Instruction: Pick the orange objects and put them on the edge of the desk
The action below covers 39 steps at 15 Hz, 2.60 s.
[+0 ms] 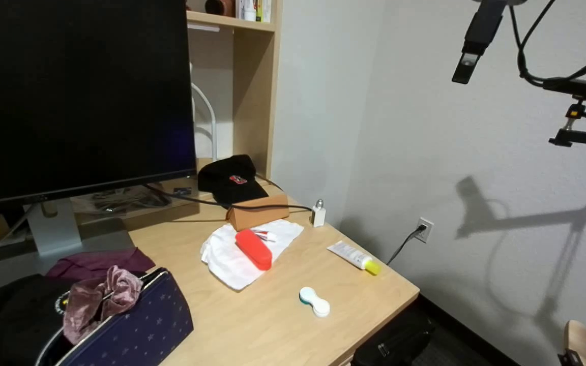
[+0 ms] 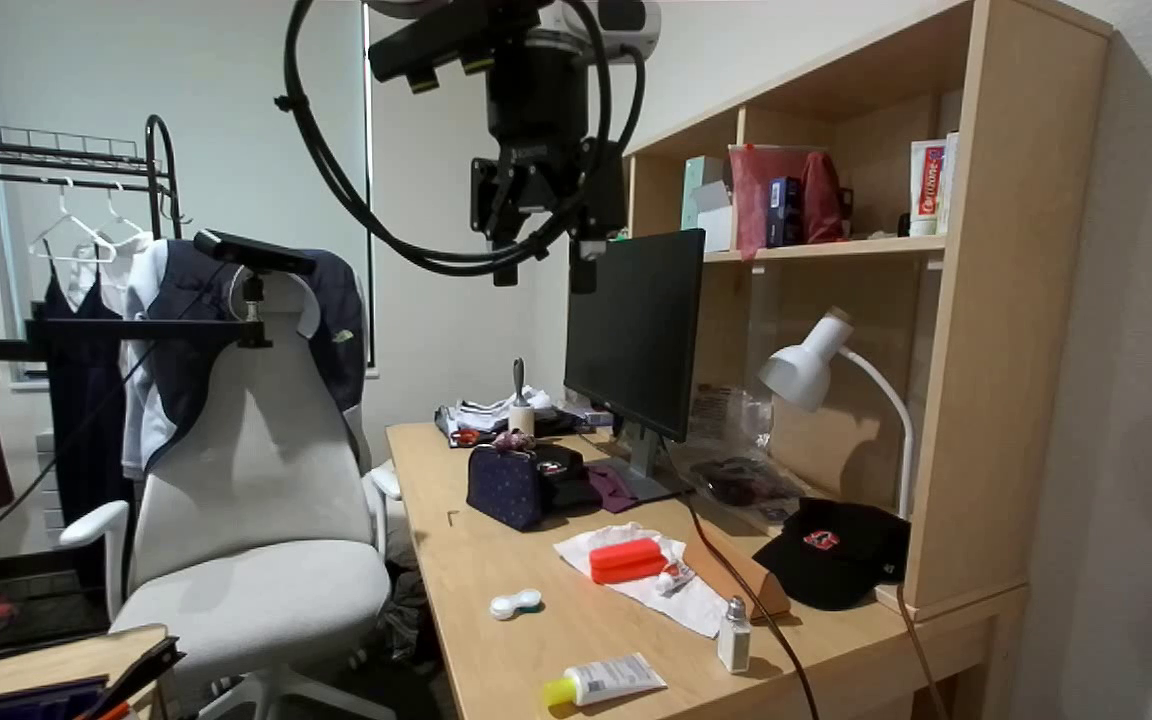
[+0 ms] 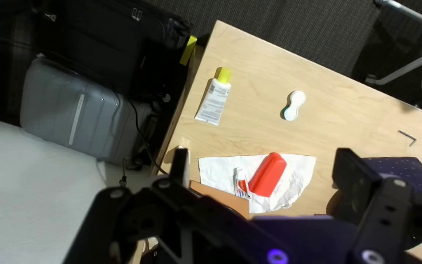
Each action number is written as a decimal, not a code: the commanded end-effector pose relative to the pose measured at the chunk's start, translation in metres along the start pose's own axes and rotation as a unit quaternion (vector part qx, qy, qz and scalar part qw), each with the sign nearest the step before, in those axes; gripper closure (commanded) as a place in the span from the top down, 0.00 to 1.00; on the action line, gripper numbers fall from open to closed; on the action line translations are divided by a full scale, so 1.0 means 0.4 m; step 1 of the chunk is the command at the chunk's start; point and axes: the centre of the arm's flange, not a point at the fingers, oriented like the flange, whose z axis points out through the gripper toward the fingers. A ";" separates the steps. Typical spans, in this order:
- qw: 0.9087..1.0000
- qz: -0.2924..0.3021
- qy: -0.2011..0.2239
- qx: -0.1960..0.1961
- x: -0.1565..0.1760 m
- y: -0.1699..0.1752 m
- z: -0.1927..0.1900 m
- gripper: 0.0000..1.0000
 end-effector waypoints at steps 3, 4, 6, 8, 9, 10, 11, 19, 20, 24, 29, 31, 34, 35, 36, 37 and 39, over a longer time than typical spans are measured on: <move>1.000 0.000 0.000 0.000 0.000 0.000 0.000 1.00; 1.000 -0.011 -0.005 -0.007 0.024 -0.004 0.004 1.00; 1.000 -0.031 -0.001 -0.005 0.106 -0.009 0.049 1.00; 0.999 -0.033 0.010 -0.002 0.181 -0.027 0.106 1.00; 0.999 -0.026 0.018 -0.007 0.222 -0.037 0.139 1.00; 0.999 -0.027 0.023 -0.005 0.260 -0.044 0.168 1.00; 1.000 -0.019 0.024 -0.003 0.300 -0.055 0.203 1.00; 0.994 0.110 -0.015 0.000 0.558 -0.086 0.451 1.00; 0.993 0.116 -0.023 0.000 0.581 -0.093 0.482 1.00; 0.991 0.120 -0.052 -0.013 0.666 -0.137 0.630 1.00; 0.993 0.079 -0.093 -0.006 0.647 -0.190 0.735 1.00; 0.992 0.071 -0.101 -0.007 0.664 -0.204 0.768 1.00; 0.992 0.071 -0.102 -0.008 0.670 -0.198 0.760 1.00; 0.992 0.071 -0.101 -0.008 0.672 -0.197 0.756 1.00; 0.992 0.073 -0.101 -0.007 0.667 -0.197 0.757 1.00; 0.992 0.079 -0.101 -0.013 0.671 -0.207 0.771 1.00; 0.992 0.075 -0.103 -0.012 0.678 -0.226 0.808 1.00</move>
